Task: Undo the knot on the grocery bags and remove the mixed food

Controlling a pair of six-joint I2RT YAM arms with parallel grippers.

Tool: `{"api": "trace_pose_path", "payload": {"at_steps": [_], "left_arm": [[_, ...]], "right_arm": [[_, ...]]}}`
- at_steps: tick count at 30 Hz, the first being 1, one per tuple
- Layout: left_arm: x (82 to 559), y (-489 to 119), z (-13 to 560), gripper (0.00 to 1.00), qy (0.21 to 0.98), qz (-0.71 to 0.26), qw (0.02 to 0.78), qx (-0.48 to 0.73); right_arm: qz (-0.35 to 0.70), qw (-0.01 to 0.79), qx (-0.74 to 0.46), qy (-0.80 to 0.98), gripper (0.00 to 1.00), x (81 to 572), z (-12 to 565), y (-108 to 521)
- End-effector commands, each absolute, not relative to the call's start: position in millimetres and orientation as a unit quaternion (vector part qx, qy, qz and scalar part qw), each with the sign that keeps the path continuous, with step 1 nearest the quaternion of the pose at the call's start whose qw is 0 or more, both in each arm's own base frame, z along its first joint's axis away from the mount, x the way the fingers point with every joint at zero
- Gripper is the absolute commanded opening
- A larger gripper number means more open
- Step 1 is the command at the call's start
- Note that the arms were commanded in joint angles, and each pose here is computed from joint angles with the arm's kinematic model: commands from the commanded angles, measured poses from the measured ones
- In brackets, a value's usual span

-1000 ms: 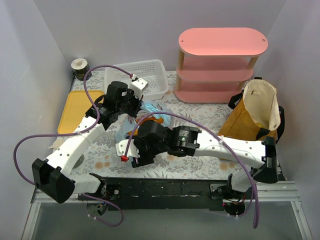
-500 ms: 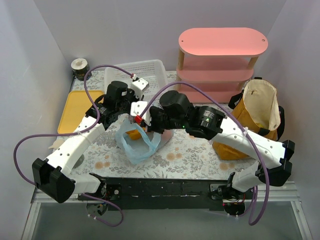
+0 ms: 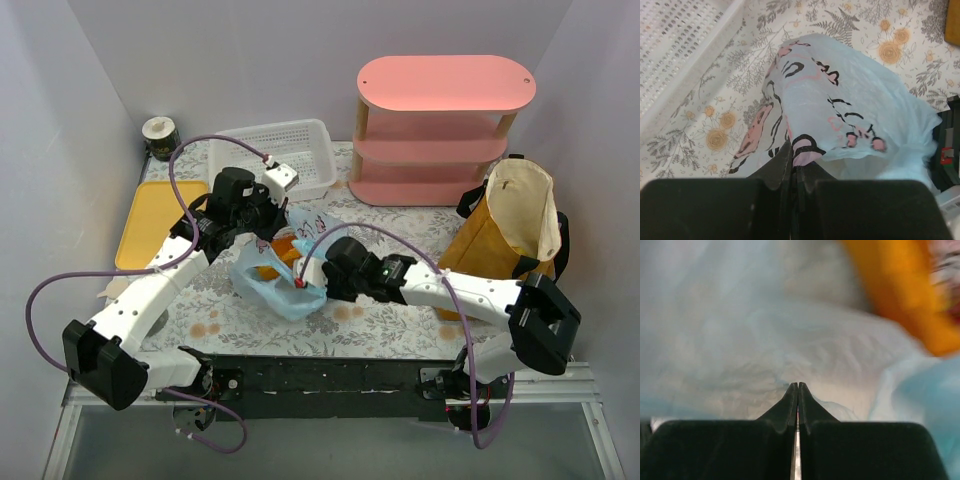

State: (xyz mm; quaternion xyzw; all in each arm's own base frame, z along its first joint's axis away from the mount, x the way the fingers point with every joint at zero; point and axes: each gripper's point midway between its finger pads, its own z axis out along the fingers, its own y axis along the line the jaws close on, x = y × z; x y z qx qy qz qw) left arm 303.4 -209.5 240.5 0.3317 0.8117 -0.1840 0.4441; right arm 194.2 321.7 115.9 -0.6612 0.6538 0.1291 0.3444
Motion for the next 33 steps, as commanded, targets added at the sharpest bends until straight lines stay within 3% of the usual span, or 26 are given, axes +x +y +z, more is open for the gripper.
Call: {"api": "trace_pose_path", "payload": {"at_steps": [1,4,8,10,16,21,24,27,28,31,33], "left_arm": [[287.5,-208.7,231.6,0.01,0.808,-0.198,0.431,0.349],[282.2,-207.7,230.5,0.04,0.817,-0.203,0.416,0.344],[274.1,-204.4,218.7,0.06,0.823,-0.206,0.405,0.341],[276.3,-202.3,218.4,0.08,0.826,-0.201,0.411,0.327],[290.6,-195.2,231.7,0.23,0.823,-0.175,0.44,0.313],[308.2,-169.6,228.4,0.51,0.829,-0.098,0.462,0.3],[309.5,-162.1,226.6,0.54,0.829,-0.082,0.465,0.3],[307.6,-157.0,219.7,0.55,0.833,-0.079,0.46,0.298],[307.2,-156.3,218.0,0.57,0.835,-0.081,0.457,0.294],[305.9,-153.4,216.0,0.68,0.839,-0.085,0.452,0.289],[307.3,-151.1,216.6,0.74,0.841,-0.087,0.453,0.283]], "right_arm": [[0.18,0.341,-0.694,0.608,0.02,158.0,106.6,320.9],[0.178,0.38,-0.667,0.616,0.01,168.8,138.3,326.8],[0.182,0.473,-0.651,0.565,0.01,194.8,223.1,364.2],[0.197,0.481,-0.653,0.551,0.01,194.8,237.8,377.0],[0.201,0.456,-0.673,0.546,0.02,203.8,223.3,404.8],[0.164,0.427,-0.712,0.532,0.02,214.8,184.0,409.0],[0.155,0.426,-0.709,0.54,0.03,225.2,181.5,404.3],[0.136,0.429,-0.707,0.546,0.11,233.8,176.7,396.1],[0.129,0.423,-0.709,0.549,0.25,235.2,168.4,391.1],[0.106,0.423,-0.714,0.547,0.5,245.0,159.3,383.9],[0.1,0.41,-0.725,0.544,0.54,248.3,148.3,380.8]]}}
